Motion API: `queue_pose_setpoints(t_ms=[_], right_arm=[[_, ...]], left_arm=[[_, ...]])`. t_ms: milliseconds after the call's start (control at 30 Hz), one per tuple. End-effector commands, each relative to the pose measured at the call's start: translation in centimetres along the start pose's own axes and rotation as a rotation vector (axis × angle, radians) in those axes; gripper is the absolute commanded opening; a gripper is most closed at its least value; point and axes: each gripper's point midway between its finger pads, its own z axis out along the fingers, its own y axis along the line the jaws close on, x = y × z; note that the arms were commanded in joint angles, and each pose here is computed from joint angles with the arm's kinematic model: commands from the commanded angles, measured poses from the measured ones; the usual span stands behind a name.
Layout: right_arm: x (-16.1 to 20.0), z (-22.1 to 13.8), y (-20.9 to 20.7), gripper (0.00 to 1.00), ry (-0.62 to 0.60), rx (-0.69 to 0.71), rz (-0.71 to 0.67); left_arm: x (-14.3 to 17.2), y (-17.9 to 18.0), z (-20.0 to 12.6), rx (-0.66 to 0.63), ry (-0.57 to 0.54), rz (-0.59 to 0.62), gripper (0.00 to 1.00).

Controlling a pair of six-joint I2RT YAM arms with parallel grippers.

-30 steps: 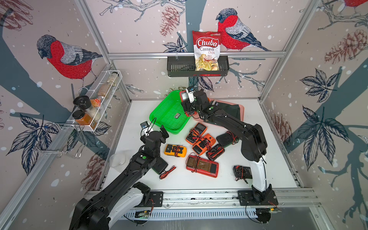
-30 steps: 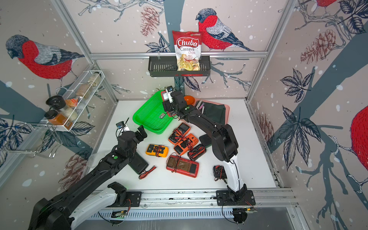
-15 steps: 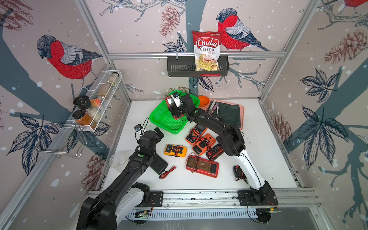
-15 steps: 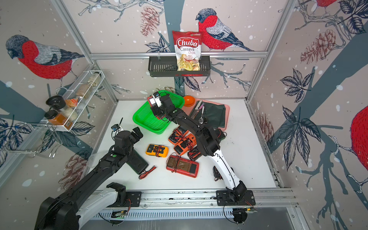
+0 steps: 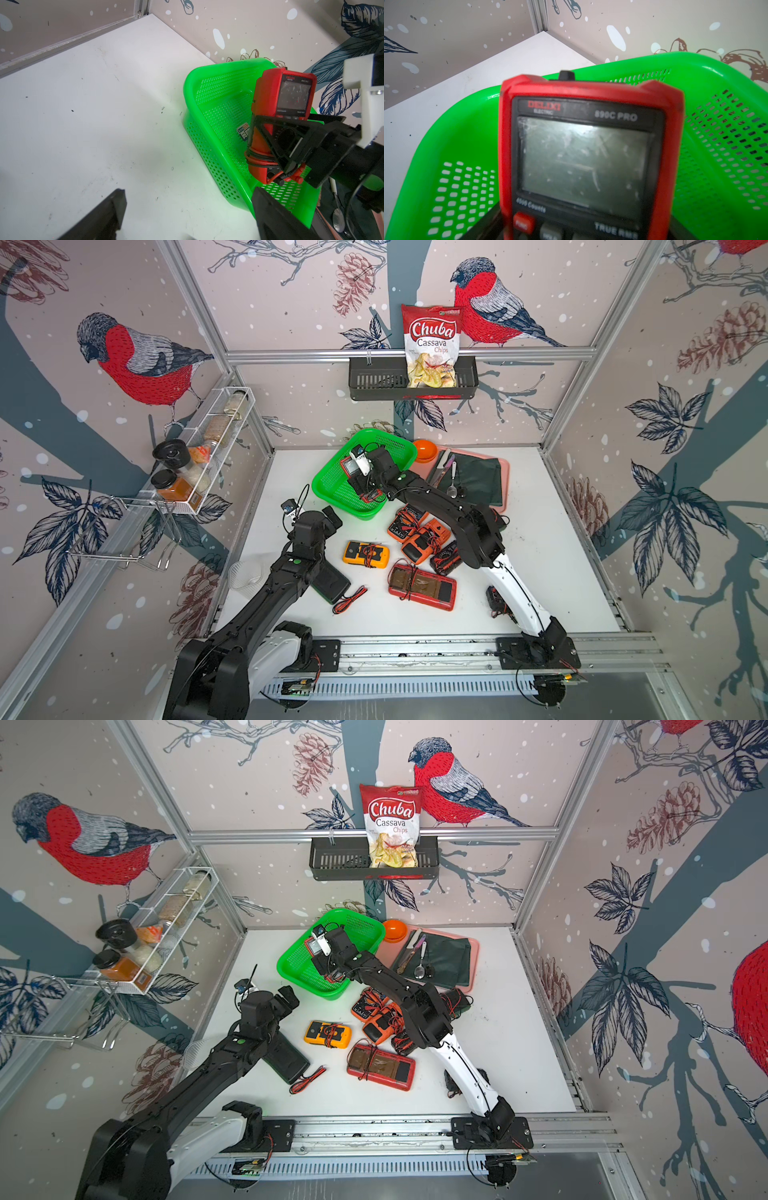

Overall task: Put the multimeter into the basket
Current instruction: Place the multimeter in the basket.

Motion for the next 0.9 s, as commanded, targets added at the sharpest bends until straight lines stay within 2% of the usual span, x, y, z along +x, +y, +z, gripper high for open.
queue_pose_setpoints(t_ms=[0, 167, 267, 367, 400, 433, 533, 633, 867], right_arm=[[0.3, 0.3, 1.1, 0.09, 0.006, -0.027, -0.019], [1.6, 0.9, 2.1, 0.13, 0.04, -0.037, -0.024], [2.3, 1.2, 2.9, 0.21, 0.054, -0.056, -0.034], [3.0, 1.7, 3.6, 0.38, 0.067, -0.064, -0.05], [3.1, 1.7, 3.8, 0.45, 0.068, -0.066, -0.054], [3.2, 1.8, 4.0, 0.59, 0.07, -0.068, -0.057], [2.8, 1.8, 4.6, 0.83, 0.057, -0.078, -0.067], [2.0, 1.6, 4.9, 1.0, 0.038, -0.081, -0.076], [-1.0, 0.0, 4.7, 0.99, -0.023, -0.077, -0.074]], left_arm=[[-0.7, -0.7, 0.2, 0.021, -0.021, -0.008, 0.98], [-0.7, -0.8, 0.6, 0.013, -0.012, -0.016, 0.98], [-0.7, -0.9, 0.9, 0.005, -0.011, -0.016, 0.98], [-0.9, -1.0, 1.0, -0.001, -0.013, -0.014, 0.98], [-1.0, -1.0, 1.1, -0.003, -0.014, -0.014, 0.98], [-1.0, -1.1, 1.1, -0.001, -0.015, -0.014, 0.98], [-1.2, -1.2, 1.3, -0.003, -0.016, -0.014, 0.98], [-1.5, -1.3, 1.5, -0.012, -0.019, -0.016, 0.98], [-2.0, -1.1, 1.9, -0.024, -0.02, -0.03, 0.98]])
